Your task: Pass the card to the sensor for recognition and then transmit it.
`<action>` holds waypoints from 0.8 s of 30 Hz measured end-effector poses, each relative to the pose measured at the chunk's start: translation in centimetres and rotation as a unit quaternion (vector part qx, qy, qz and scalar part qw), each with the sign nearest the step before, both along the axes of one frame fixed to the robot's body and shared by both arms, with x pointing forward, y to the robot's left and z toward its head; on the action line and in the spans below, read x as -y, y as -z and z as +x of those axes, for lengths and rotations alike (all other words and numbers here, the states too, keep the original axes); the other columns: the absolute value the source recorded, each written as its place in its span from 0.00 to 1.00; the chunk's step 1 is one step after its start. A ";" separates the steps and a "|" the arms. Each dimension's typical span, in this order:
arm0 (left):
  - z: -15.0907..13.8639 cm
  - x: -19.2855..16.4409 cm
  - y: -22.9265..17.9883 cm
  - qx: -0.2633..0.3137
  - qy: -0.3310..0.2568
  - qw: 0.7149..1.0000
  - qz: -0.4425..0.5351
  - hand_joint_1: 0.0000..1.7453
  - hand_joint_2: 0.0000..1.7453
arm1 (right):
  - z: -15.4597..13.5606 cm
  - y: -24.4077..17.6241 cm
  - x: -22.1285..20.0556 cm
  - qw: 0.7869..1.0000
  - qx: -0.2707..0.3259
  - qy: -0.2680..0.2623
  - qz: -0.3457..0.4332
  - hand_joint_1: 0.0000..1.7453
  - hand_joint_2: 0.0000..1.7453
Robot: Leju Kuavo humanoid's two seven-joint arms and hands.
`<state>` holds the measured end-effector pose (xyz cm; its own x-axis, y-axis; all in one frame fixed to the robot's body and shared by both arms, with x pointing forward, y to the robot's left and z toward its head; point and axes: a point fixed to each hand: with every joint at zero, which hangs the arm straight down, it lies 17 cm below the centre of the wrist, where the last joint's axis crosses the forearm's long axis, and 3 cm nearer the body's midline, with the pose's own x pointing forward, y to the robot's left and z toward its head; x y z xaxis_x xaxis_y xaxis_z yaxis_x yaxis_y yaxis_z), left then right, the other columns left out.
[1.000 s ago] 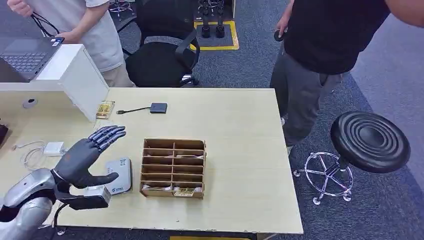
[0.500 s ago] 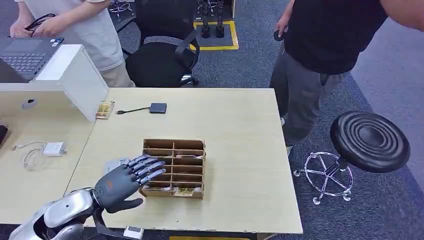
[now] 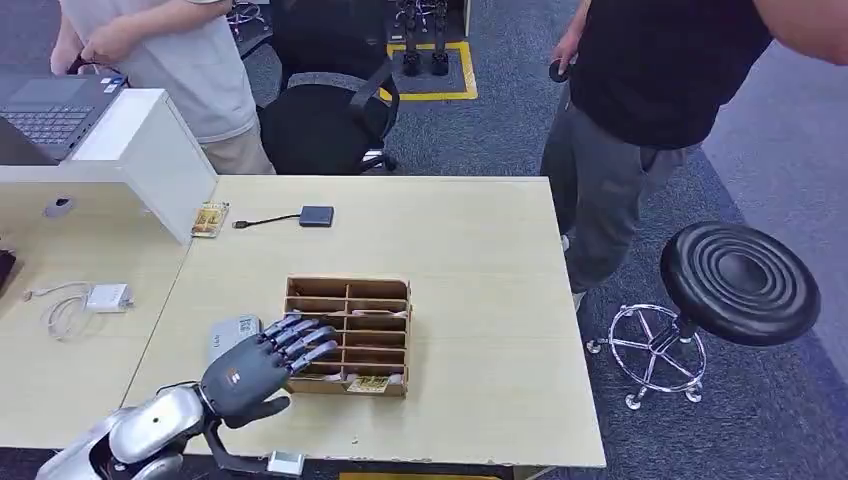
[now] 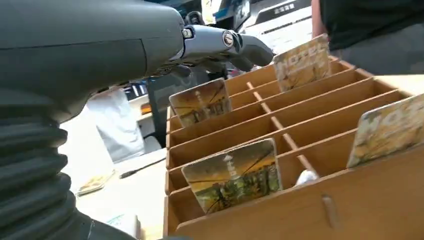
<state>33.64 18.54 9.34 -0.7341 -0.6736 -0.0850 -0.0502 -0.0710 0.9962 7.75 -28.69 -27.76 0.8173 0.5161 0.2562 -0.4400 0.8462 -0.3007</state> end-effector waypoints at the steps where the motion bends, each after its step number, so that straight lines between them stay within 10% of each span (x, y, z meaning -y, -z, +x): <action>1: 0.2 -0.1 0.1 0.001 -0.004 1.000 0.001 0.00 1.00 | 0.0 0.0 0.0 1.000 0.000 0.001 0.000 0.00 1.00; 18: 0.8 -0.9 1.1 -0.015 -0.026 1.000 0.000 0.00 1.00 | 0.0 0.0 0.0 1.000 0.001 0.000 -0.001 0.00 1.00; 19: 0.7 -0.9 1.2 -0.018 -0.025 1.000 0.000 1.00 1.00 | 0.0 0.0 0.0 1.000 0.002 0.001 0.000 0.00 1.00; 24: 0.6 -1.0 1.5 -0.033 -0.021 0.999 -0.001 1.00 1.00 | 0.0 0.0 0.0 1.000 0.002 0.000 0.000 0.00 1.00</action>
<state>34.26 19.56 7.88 -0.7093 -0.7040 -0.0355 0.0194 -0.0699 0.9974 7.73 -28.73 -27.75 0.8163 0.5165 0.2586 -0.4392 0.8458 -0.3030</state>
